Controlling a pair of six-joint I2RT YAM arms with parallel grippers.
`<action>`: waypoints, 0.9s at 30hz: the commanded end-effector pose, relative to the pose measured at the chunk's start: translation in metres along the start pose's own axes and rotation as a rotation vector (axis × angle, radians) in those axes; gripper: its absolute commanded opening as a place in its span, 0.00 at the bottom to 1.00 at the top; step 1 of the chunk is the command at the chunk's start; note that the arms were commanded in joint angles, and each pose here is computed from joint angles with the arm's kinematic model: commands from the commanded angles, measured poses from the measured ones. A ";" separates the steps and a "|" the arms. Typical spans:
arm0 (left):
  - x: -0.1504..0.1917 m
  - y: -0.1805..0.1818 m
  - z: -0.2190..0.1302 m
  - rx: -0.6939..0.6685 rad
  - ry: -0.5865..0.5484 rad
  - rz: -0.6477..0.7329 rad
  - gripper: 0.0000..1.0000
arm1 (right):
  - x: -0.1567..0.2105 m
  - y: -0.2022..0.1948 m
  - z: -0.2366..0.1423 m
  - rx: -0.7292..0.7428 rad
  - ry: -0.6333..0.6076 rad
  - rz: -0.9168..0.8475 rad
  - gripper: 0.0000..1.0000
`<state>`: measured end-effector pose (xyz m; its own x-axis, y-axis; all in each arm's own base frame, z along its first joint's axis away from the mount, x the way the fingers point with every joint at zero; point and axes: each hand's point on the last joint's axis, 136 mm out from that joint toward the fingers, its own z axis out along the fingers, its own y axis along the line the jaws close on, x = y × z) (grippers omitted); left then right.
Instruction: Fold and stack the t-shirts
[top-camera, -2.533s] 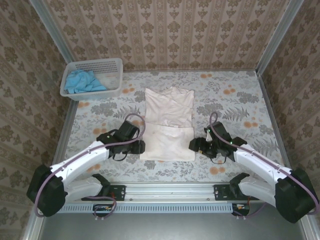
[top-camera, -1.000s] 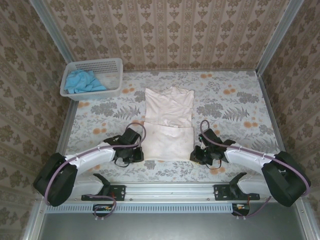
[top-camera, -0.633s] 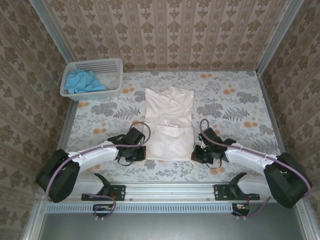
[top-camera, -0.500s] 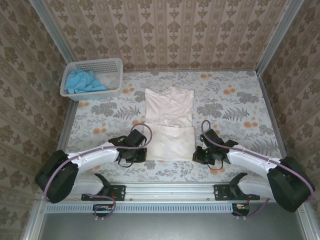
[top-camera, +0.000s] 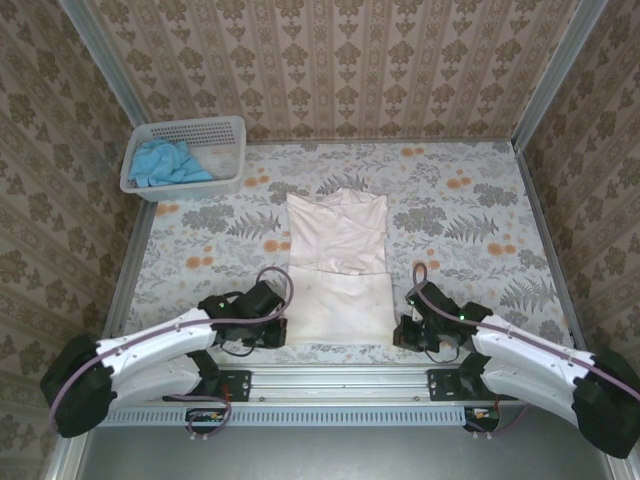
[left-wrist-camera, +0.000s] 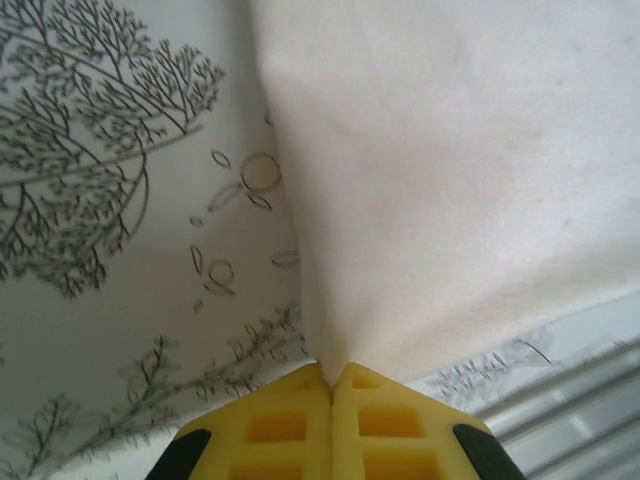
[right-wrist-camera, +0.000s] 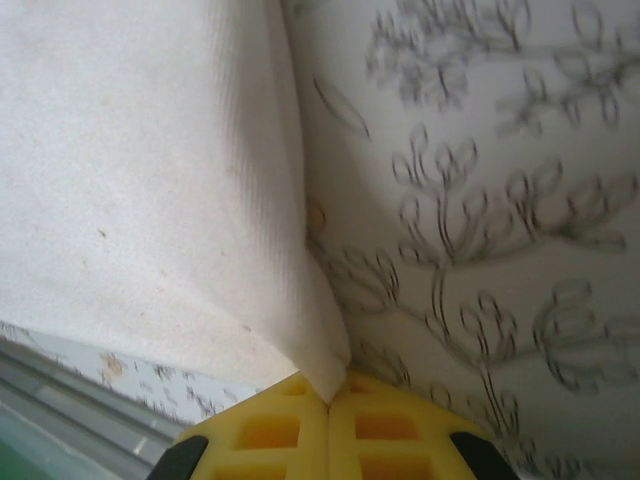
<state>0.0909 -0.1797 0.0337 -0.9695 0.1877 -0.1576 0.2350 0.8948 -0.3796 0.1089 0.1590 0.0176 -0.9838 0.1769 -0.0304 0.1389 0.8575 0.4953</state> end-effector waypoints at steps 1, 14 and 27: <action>0.022 0.006 -0.008 0.013 0.051 -0.056 0.00 | 0.023 -0.027 -0.008 0.100 0.040 0.065 0.00; -0.043 -0.049 -0.085 0.217 -0.236 -0.031 0.00 | -0.033 0.061 -0.081 -0.087 -0.240 -0.063 0.00; -0.193 -0.051 -0.139 0.285 -0.466 -0.128 0.00 | -0.167 0.117 -0.114 -0.088 -0.402 -0.034 0.00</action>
<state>0.2333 -0.1960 0.1876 -0.8982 -0.1987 -0.3921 0.1023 0.7730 -0.6261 0.2554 0.1679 0.1579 -0.8729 0.3742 -0.3130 0.1575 0.8235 0.5450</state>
